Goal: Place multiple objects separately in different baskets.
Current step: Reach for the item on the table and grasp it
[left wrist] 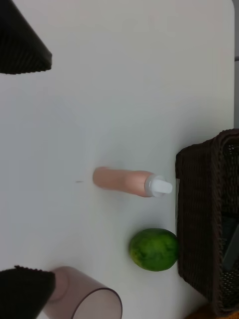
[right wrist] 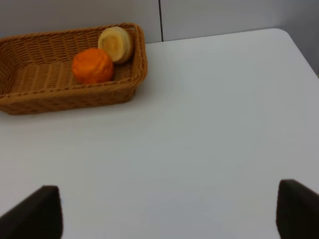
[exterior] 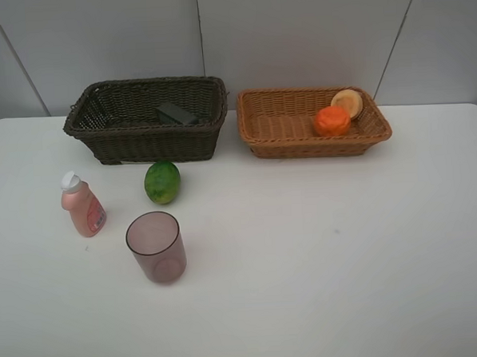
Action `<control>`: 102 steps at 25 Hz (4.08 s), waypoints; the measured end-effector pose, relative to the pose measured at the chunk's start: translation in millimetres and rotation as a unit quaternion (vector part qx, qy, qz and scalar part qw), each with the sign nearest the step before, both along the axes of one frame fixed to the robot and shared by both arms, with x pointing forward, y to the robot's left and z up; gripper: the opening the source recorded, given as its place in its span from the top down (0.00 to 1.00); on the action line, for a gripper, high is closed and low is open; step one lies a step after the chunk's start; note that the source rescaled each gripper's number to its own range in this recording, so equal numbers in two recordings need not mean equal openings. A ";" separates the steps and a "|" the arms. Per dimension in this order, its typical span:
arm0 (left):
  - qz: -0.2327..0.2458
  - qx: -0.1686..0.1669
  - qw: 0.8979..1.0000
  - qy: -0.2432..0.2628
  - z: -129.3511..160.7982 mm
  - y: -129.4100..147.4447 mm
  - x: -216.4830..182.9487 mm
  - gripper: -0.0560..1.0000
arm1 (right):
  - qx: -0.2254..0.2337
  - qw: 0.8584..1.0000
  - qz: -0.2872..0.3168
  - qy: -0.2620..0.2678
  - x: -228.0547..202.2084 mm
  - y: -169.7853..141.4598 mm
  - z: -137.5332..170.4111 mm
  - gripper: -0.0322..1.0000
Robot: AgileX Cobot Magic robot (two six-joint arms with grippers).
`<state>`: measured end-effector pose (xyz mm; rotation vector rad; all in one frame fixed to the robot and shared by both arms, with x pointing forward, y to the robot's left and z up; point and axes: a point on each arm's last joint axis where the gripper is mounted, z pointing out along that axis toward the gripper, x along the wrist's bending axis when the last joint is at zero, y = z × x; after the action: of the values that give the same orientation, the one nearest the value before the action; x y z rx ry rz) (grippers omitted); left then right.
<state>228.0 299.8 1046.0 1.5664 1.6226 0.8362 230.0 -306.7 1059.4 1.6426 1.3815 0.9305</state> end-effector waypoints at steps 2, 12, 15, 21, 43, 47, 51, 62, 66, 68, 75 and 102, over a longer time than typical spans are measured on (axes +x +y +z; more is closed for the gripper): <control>0.000 0.000 1.000 0.000 0.0 0.0 0.0 0.00 | 0.000 1.000 0.000 0.000 0.0 0.0 0.0 0.05; 0.000 0.000 1.000 0.000 0.0 0.0 0.0 0.00 | 0.000 1.000 0.000 0.000 0.0 0.0 0.0 0.05; 0.000 0.000 1.000 0.000 0.0 0.0 0.0 0.00 | 0.000 1.000 0.000 0.000 0.0 0.0 0.0 0.05; 0.000 0.000 1.000 0.000 0.0 0.0 0.0 0.00 | 0.000 1.000 0.000 0.000 0.0 0.0 0.0 0.05; -0.093 0.023 0.973 0.211 31.1 -10.8 129.0 0.00 | 0.000 1.000 0.000 0.000 0.0 0.0 0.0 0.05; -0.100 0.024 0.962 0.251 29.4 -12.3 158.6 0.00 | 0.000 1.000 0.000 0.000 0.0 0.0 0.0 0.05; -0.150 0.046 0.946 0.282 23.6 -28.1 178.8 0.00 | 0.000 1.000 0.000 0.000 0.0 0.0 0.0 0.05; -0.288 0.111 0.901 0.306 13.2 -99.4 218.2 0.00 | 0.000 1.000 0.000 0.000 0.0 0.0 0.0 0.05; -0.324 0.134 0.884 0.310 9.8 -126.1 229.6 0.00 | 0.000 1.000 0.000 0.000 0.0 0.0 0.0 0.05; -0.338 0.141 0.877 0.311 8.3 -138.0 234.0 0.00 | 0.000 1.000 0.000 0.000 0.0 0.0 0.0 0.05; -0.372 0.174 0.850 0.329 -8.3 -167.2 239.8 0.00 | 0.000 1.000 0.000 0.000 0.0 0.0 0.0 0.05; -0.423 0.212 0.794 0.383 -40.1 -203.0 221.4 0.00 | 0.000 1.000 0.000 0.000 0.0 0.0 0.0 0.05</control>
<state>449.4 96.8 1005.9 2.8835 0.9478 0.0174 230.0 -306.7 1059.4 1.6426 1.3815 0.9305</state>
